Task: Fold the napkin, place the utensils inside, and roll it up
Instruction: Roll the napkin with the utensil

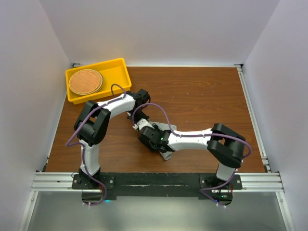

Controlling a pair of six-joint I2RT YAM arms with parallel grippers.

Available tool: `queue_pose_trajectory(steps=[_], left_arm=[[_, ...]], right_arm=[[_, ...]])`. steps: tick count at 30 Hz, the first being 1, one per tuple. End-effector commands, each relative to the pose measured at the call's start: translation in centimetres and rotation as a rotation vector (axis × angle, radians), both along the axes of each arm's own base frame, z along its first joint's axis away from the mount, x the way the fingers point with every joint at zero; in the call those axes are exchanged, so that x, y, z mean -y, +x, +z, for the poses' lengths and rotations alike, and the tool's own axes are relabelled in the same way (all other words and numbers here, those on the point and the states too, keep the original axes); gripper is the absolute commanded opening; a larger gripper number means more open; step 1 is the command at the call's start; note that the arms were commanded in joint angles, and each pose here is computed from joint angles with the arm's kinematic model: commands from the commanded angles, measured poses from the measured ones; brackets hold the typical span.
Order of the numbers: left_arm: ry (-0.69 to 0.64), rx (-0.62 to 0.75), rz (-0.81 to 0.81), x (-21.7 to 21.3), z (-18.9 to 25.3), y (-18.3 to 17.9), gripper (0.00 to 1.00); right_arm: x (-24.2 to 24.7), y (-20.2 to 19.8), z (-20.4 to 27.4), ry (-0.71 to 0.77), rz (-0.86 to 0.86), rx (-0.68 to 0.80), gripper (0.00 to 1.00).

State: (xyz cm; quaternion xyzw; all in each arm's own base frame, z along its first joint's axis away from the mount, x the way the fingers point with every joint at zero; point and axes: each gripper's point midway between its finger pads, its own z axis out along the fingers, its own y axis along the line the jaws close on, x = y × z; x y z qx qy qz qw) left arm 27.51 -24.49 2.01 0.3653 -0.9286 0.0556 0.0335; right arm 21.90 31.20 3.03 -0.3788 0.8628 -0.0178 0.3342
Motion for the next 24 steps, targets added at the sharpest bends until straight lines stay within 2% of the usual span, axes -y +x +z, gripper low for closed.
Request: queue_pose_trajectory(steps=[1, 4, 6, 9, 10, 12, 13, 16, 17, 18, 19, 24], left_arm=[[0.045, -0.104, 0.021, -0.9, -0.8, -2.7, 0.0], [0.04, -0.099, 0.021, -0.8, -0.8, -2.5, 0.02], [0.033, -0.08, 0.009, -0.6, -0.5, -2.1, 0.09], [0.052, -0.026, -0.028, -0.9, 0.2, -1.0, 0.32], [0.058, 0.003, -0.041, -1.0, 0.6, -0.4, 0.46], [0.061, 0.045, -0.077, -1.2, 1.4, 0.5, 0.6], [0.068, 0.076, -0.094, -1.5, 1.9, 1.1, 0.69], [0.06, 0.162, -0.162, -2.0, 3.9, 2.4, 0.79], [0.048, 0.188, -0.17, -2.0, 4.4, 2.7, 0.81], [0.064, 0.216, -0.172, -2.5, 4.8, 3.2, 0.83], [0.055, 0.259, -0.196, -2.5, 5.9, 3.4, 0.87], [-0.086, 0.408, -0.258, -0.5, 8.6, 4.6, 0.96]], right_arm=[[1.1, 1.3, 1.8, 0.027, -0.14, 0.157, 0.51], [1.4, 0.8, 1.2, 0.049, -0.164, 0.133, 0.29], [1.1, 0.1, 0.5, 0.076, -0.163, 0.085, 0.21], [0.8, -1.6, -1.3, 0.132, -0.138, -0.023, 0.12], [0.1, -1.8, -1.2, 0.18, -0.129, -0.039, 0.1], [0.6, -2.6, -2.2, 0.218, -0.147, -0.117, 0.06], [0.4, -2.5, -1.9, 0.255, -0.151, -0.132, 0.04], [0.5, -3.0, -2.2, 0.371, -0.151, -0.256, 0.04], [1.0, -2.3, -2.2, 0.408, -0.183, -0.282, 0.03], [1.5, -3.7, -3.0, 0.423, -0.168, -0.366, 0.03], [0.9, -3.2, -2.5, 0.491, -0.155, -0.373, 0.03], [2.0, -3.0, -3.0, 0.689, -0.168, -0.558, 0.03]])
